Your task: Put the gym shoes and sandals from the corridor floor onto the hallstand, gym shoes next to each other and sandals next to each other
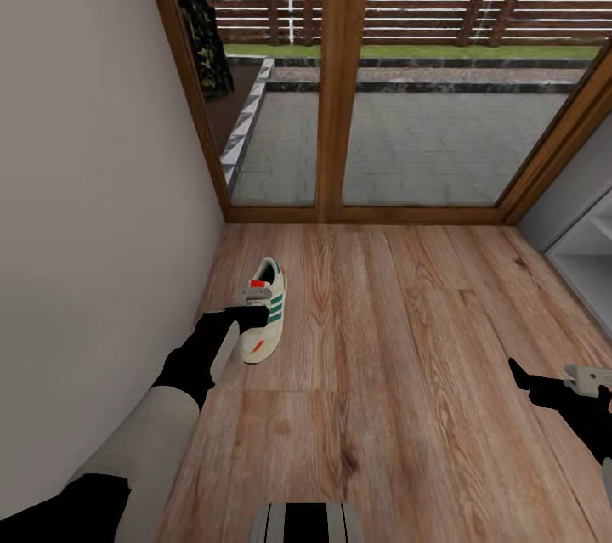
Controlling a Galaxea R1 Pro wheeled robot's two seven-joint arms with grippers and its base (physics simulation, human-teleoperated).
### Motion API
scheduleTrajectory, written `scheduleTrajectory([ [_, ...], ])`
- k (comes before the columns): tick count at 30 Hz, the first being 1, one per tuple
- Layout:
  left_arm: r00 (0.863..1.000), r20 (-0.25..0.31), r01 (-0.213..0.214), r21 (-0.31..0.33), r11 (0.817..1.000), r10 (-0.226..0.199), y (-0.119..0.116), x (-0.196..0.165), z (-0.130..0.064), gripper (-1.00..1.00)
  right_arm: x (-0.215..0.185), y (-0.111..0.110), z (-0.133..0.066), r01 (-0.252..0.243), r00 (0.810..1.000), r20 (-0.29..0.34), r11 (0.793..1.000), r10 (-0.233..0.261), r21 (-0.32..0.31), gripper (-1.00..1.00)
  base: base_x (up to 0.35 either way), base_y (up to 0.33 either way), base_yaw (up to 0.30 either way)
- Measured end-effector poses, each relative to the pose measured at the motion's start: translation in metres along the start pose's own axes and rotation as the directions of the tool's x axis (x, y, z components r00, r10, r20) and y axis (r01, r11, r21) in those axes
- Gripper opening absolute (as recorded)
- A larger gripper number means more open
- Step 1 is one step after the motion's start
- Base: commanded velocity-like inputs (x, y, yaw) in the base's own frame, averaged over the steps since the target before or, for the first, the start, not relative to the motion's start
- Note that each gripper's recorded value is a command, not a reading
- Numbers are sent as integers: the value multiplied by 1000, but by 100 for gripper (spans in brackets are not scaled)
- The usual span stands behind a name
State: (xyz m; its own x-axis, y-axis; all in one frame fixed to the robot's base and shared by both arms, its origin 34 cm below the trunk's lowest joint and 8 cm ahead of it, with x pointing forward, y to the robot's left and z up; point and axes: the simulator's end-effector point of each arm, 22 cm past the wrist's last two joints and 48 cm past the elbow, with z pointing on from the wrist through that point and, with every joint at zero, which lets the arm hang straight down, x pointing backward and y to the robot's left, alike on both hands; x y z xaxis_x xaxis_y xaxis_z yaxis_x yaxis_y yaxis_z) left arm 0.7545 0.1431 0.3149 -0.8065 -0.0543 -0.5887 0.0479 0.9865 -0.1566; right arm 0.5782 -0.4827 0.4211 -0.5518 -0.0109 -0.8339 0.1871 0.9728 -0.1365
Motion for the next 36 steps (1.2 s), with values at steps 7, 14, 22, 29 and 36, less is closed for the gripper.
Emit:
scheduleTrajectory([
  [7,1000,1,0,0,1000,0,0,0,0,-100,0,0,0,0,1000,0,1000,0,0,100,223,0,0],
  [14,1000,1,0,0,1000,0,0,0,0,-100,0,0,0,0,1000,0,1000,0,0,100,98,0,0],
  [22,1000,1,0,0,1000,0,0,0,0,-100,0,0,0,0,1000,0,1000,0,0,100,23,0,0],
  [29,1000,1,0,0,1000,0,0,0,0,-100,0,0,0,0,1000,0,1000,0,0,100,6,0,0],
  [36,1000,1,0,0,1000,0,0,0,0,-100,0,0,0,0,1000,0,1000,0,0,100,3,0,0],
])
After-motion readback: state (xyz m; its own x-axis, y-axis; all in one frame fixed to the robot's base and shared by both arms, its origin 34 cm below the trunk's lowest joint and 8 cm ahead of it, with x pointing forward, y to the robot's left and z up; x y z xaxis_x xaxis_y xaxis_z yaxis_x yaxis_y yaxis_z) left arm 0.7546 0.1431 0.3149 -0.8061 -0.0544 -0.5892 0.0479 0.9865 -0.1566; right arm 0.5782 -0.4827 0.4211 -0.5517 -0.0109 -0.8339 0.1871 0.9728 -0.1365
